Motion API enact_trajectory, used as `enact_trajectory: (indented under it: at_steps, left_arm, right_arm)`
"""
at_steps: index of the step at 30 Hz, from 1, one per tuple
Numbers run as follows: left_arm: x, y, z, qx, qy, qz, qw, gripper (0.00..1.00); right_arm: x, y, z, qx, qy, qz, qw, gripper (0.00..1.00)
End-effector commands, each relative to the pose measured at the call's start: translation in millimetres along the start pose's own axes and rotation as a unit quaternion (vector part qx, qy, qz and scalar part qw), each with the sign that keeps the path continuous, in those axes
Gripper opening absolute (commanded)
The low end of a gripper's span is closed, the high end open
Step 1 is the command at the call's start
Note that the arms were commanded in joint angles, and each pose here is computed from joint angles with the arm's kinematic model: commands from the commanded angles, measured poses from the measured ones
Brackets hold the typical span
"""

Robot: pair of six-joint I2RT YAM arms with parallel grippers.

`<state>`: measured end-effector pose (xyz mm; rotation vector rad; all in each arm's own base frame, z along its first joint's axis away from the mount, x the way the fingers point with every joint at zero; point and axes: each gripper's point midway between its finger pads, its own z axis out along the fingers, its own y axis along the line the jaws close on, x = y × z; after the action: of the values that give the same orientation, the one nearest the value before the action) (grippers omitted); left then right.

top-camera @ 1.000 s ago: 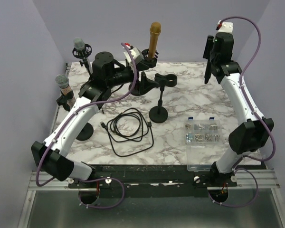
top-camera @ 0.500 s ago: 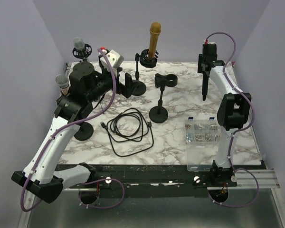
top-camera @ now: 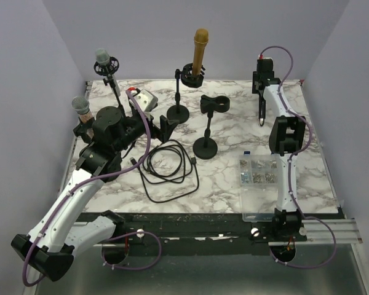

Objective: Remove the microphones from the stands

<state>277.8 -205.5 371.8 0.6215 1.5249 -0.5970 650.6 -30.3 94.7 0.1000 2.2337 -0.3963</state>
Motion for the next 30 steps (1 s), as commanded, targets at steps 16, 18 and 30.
enact_trajectory:
  at_steps: [16,18,30]
  left_arm:
    - [1,3,6,-0.008,-0.023,0.038,0.999,0.98]
    - [3,3,7,-0.007,-0.022,0.036,0.999,0.98]
    - [12,5,12,-0.009,-0.015,0.033,0.999,0.97]
  right_arm:
    - [22,32,51,-0.047,-0.015,0.004,0.999,0.24]
    - [26,36,52,-0.054,-0.012,0.003,0.998,0.3]
    - [18,42,34,-0.076,-0.005,0.012,0.997,0.73]
